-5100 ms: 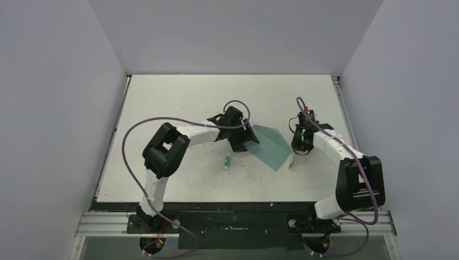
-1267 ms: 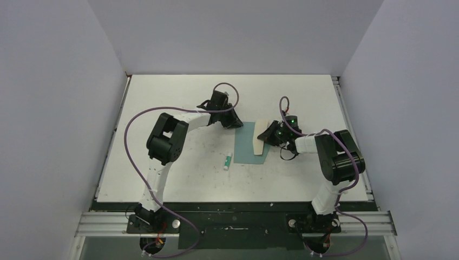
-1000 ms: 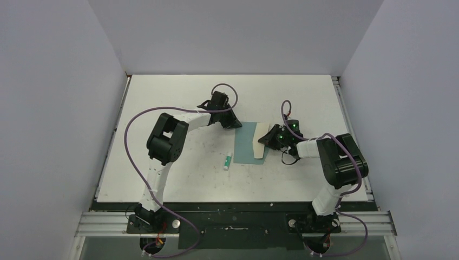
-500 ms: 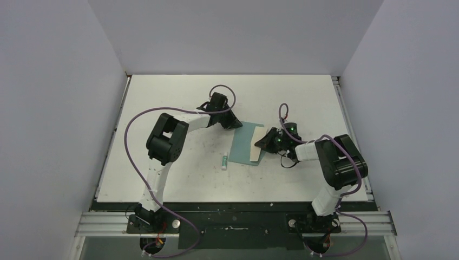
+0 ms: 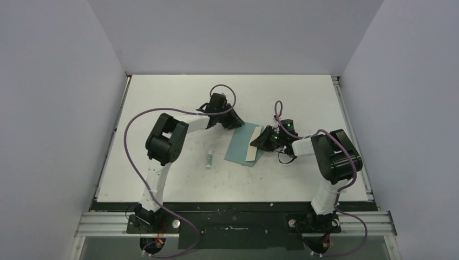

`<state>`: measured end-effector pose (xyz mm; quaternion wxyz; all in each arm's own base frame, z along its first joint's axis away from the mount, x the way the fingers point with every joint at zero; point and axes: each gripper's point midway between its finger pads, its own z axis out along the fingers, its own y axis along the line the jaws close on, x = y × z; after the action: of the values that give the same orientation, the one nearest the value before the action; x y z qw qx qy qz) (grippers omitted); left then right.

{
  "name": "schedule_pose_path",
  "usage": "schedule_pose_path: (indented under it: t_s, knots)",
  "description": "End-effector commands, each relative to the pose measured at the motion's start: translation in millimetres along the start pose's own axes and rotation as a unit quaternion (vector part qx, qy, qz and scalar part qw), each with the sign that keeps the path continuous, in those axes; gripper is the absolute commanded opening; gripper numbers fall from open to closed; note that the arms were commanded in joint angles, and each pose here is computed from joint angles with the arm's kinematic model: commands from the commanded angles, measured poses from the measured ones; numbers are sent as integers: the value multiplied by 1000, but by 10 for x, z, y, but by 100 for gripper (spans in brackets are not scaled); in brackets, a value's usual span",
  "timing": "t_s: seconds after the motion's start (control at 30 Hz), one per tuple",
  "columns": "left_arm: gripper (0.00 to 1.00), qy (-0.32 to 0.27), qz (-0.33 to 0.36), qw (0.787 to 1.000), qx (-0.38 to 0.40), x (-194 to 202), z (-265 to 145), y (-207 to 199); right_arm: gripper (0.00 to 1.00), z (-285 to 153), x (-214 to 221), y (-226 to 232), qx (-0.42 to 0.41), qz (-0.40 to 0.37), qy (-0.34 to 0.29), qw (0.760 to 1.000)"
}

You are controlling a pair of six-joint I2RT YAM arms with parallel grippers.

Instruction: Place the letter into the envelope and seal it

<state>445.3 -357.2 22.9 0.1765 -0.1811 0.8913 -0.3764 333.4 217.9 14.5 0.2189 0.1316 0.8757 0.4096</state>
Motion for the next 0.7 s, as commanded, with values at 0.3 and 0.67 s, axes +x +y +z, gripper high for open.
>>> schedule_pose_path:
  t_s: [0.3, 0.67]
  knots:
    - [84, -62, 139, 966, -207, -350, -1169, 497, 11, -10, 184, -660, 150, -66, 46, 985]
    - [93, -70, 77, 940, -324, 154, -2147, 1596, 11, 7, 242, -757, 165, -68, 62, 982]
